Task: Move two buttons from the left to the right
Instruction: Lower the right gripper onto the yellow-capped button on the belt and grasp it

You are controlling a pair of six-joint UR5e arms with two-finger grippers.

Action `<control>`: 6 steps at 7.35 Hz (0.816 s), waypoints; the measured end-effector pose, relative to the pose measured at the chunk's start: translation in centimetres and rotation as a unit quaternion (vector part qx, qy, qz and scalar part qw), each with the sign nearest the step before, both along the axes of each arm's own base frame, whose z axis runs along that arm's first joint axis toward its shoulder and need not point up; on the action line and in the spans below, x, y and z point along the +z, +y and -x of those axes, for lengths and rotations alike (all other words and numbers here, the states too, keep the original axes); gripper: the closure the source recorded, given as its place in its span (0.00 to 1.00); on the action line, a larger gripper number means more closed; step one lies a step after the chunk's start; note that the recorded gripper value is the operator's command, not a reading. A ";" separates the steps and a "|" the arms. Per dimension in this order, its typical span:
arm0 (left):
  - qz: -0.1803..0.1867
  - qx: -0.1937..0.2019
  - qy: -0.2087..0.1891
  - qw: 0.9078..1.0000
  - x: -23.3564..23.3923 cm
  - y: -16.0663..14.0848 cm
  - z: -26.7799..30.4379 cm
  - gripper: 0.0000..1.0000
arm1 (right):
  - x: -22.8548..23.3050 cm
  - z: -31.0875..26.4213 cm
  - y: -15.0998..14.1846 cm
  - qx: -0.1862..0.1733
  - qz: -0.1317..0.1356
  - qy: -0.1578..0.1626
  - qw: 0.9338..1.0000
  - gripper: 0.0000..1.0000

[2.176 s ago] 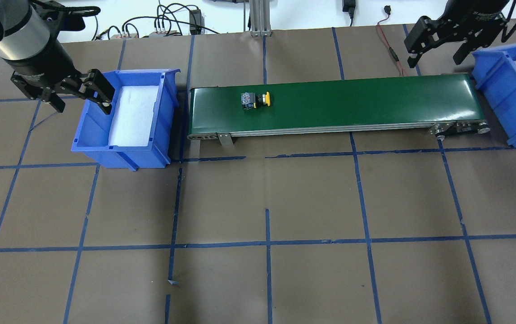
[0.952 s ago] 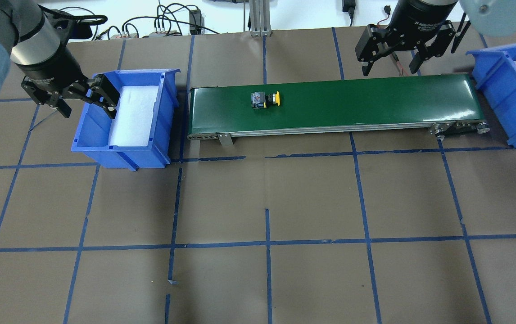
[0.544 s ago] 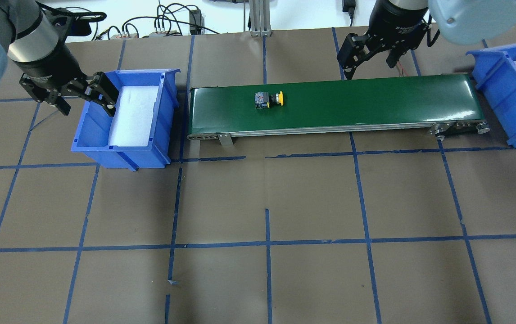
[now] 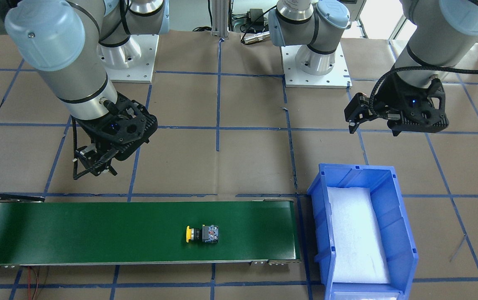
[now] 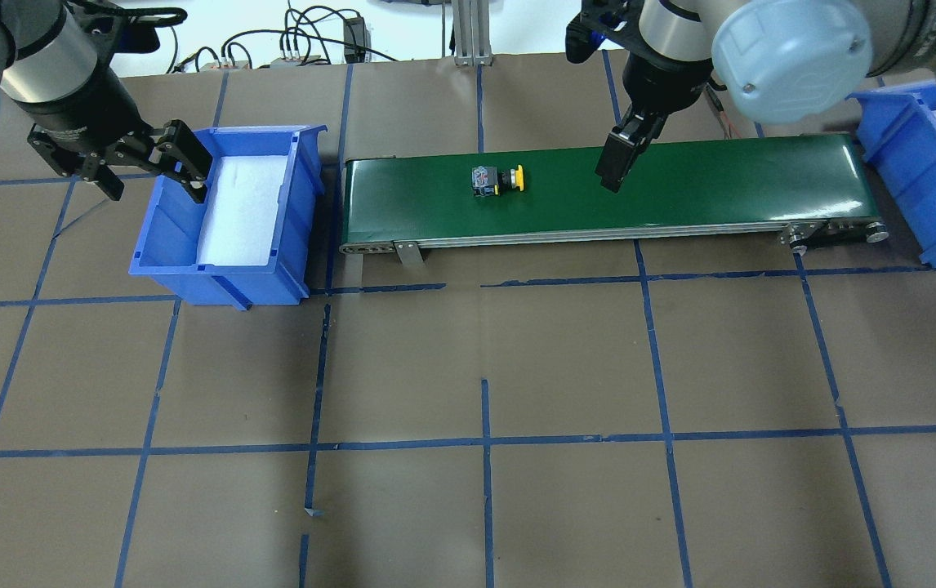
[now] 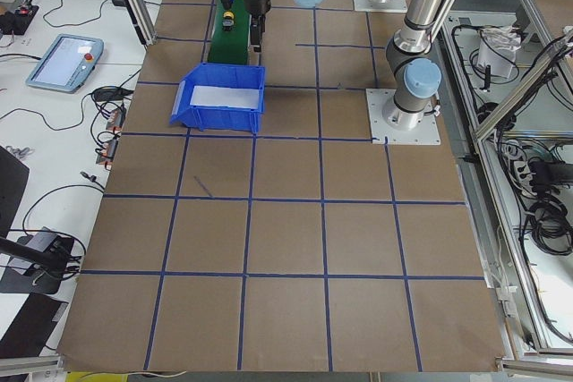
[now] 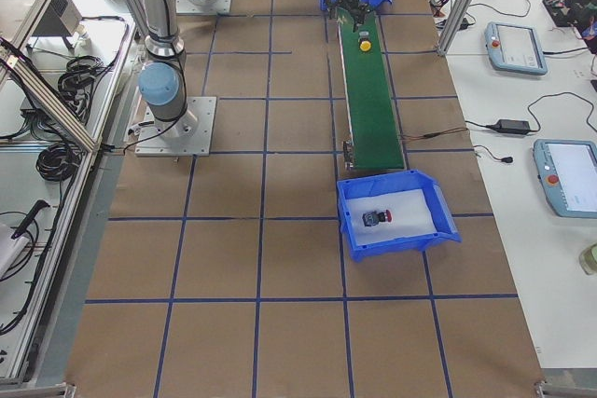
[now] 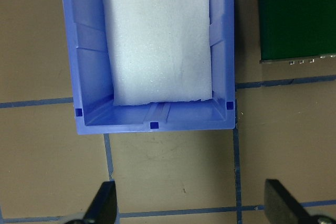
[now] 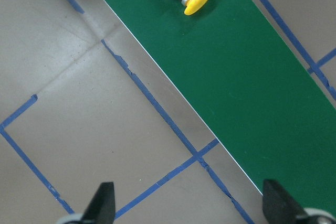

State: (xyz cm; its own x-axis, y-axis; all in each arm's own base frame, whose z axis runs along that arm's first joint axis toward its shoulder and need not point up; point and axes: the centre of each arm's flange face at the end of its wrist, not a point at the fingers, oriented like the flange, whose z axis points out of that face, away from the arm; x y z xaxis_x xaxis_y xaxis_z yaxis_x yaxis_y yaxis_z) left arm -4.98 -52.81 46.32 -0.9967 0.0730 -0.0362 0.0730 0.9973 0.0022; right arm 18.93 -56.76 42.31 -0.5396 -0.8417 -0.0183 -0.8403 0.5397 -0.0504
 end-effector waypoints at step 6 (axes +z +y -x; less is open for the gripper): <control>-0.003 0.000 0.000 1.000 -0.3 0.2 0.0 0.00 | -8.9 -3.9 -5.8 0.189 0.002 -0.017 0.982 0.00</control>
State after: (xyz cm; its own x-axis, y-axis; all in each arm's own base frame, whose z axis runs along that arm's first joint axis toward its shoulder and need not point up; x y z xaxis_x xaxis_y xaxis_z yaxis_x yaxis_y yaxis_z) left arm -4.98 -52.65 46.01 -0.9967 0.0729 -0.0358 0.0726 0.9973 0.0090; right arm 22.81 -62.53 33.42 -0.1875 -0.9819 -0.0279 -0.9785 0.1892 -0.0824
